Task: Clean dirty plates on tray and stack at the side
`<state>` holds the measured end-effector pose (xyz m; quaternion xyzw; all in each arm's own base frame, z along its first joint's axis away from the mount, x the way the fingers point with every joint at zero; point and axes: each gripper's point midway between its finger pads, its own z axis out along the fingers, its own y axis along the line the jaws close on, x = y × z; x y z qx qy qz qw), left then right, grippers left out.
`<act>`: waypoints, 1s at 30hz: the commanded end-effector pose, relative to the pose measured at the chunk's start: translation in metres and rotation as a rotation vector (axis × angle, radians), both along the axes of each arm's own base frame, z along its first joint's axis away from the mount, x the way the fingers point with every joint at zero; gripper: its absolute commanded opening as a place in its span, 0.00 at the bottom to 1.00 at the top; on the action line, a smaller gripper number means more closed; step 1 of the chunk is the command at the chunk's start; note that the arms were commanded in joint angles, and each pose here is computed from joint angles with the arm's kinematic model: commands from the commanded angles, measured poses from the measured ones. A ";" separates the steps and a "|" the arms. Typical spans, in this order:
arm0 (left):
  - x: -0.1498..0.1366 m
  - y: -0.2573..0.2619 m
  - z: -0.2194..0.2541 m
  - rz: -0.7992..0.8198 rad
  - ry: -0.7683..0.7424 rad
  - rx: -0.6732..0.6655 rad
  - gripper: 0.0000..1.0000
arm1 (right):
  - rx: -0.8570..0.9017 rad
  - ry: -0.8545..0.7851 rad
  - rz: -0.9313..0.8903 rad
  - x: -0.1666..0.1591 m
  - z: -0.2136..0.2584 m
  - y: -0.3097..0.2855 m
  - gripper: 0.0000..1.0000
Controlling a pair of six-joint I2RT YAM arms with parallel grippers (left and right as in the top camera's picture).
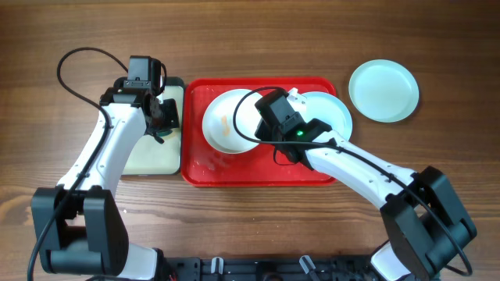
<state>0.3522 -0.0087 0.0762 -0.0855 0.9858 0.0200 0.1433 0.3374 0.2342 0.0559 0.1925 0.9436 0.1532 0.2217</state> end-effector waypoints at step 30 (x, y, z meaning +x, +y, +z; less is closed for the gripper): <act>0.005 0.000 0.008 0.008 -0.026 0.004 0.04 | -0.175 -0.289 0.677 0.075 0.111 -0.019 0.55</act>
